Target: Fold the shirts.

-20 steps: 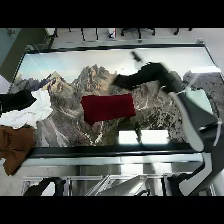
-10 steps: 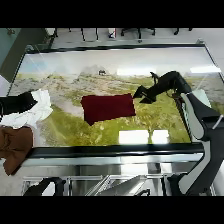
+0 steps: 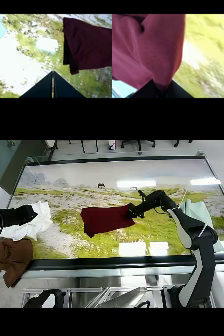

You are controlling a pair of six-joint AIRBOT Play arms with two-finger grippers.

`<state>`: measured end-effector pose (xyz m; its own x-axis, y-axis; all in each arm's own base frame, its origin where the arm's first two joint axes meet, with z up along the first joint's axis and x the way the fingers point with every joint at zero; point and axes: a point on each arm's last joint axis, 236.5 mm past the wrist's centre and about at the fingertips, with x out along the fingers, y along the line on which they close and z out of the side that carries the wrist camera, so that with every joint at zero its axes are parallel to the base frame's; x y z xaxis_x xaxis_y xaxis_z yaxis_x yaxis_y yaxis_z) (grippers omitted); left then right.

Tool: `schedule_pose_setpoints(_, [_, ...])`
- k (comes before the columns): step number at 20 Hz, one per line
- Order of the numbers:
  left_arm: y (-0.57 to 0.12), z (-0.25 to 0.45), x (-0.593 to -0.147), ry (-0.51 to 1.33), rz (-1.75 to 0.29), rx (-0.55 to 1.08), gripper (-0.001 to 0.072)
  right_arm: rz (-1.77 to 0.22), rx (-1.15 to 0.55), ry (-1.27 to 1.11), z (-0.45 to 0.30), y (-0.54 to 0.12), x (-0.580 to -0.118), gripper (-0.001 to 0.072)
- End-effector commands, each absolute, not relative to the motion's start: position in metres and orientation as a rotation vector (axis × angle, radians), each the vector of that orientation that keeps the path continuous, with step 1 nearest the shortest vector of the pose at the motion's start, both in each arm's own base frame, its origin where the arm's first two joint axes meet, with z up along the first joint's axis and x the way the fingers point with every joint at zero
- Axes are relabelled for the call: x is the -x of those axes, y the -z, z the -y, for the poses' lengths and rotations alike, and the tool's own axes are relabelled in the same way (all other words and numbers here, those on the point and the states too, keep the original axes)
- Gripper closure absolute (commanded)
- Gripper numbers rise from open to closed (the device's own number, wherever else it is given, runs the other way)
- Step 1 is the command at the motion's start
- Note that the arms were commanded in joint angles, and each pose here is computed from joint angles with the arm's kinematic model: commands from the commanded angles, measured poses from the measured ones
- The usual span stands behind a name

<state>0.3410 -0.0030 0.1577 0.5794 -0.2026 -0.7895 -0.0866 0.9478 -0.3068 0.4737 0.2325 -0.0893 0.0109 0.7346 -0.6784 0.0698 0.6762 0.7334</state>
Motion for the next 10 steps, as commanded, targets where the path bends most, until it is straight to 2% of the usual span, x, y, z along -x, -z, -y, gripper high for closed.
schedule_pose_setpoints(1, [-0.158, 0.003, -0.341, 0.068, -0.956, 0.332, 0.069, -1.389, -0.698, -0.645, -0.228, 0.037, -0.495, 0.0693])
schedule_pose_setpoints(6, [-0.158, 0.003, -0.341, 0.068, -0.956, 0.331, 0.0689, -1.0, -0.732, -0.564, -0.129, -0.12, -0.556, 0.0693])
schedule_pose_setpoints(10, [-0.158, 0.003, -0.341, 0.068, -0.956, 0.331, 0.0689, -0.754, -0.793, -0.369, 0.004, -0.199, -0.563, 0.0693])
